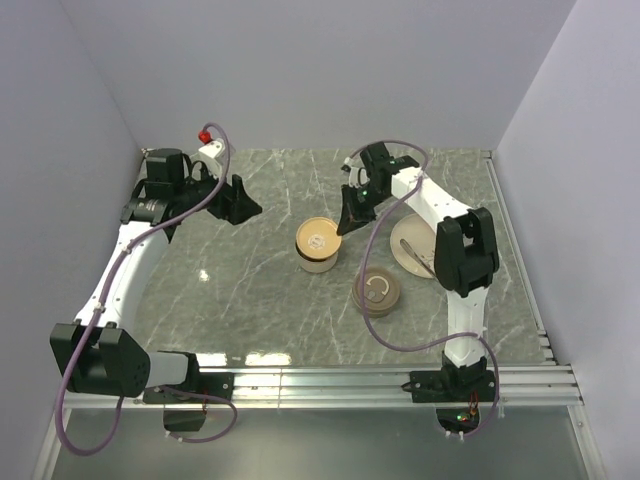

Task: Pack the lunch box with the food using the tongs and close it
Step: Put the lid back on the lunch box

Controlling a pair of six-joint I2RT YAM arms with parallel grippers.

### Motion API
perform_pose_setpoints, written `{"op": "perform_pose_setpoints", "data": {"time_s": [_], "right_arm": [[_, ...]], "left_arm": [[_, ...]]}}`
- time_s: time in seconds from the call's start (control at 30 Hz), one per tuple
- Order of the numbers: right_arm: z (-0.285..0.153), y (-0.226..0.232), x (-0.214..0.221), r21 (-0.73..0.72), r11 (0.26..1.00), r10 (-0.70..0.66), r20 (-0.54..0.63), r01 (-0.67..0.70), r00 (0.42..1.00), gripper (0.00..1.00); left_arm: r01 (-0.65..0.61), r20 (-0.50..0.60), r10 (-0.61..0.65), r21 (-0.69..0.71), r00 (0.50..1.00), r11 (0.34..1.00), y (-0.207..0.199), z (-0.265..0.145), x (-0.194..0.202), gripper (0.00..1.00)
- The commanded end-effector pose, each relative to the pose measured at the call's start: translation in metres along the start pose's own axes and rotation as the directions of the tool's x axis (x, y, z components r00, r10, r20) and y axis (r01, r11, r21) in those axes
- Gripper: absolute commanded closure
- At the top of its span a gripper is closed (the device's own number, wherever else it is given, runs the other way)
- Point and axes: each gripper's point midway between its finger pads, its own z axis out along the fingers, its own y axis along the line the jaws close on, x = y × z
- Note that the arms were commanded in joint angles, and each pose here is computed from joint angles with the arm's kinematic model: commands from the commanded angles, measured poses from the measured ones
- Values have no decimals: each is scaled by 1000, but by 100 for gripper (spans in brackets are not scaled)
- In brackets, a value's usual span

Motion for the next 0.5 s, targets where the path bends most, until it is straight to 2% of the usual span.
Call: {"op": "perform_pose_setpoints", "data": {"time_s": [0.0, 0.47], "right_arm": [[-5, 12, -12, -43, 999, 2, 22, -1, 1000, 100], [9, 2, -16, -30, 999, 20, 6, -19, 1000, 100]], "left_arm": [[-11, 30, 10, 23, 1000, 1000, -6, 2, -7, 18], [11, 15, -12, 35, 1000, 999, -4, 7, -1, 18]]}}
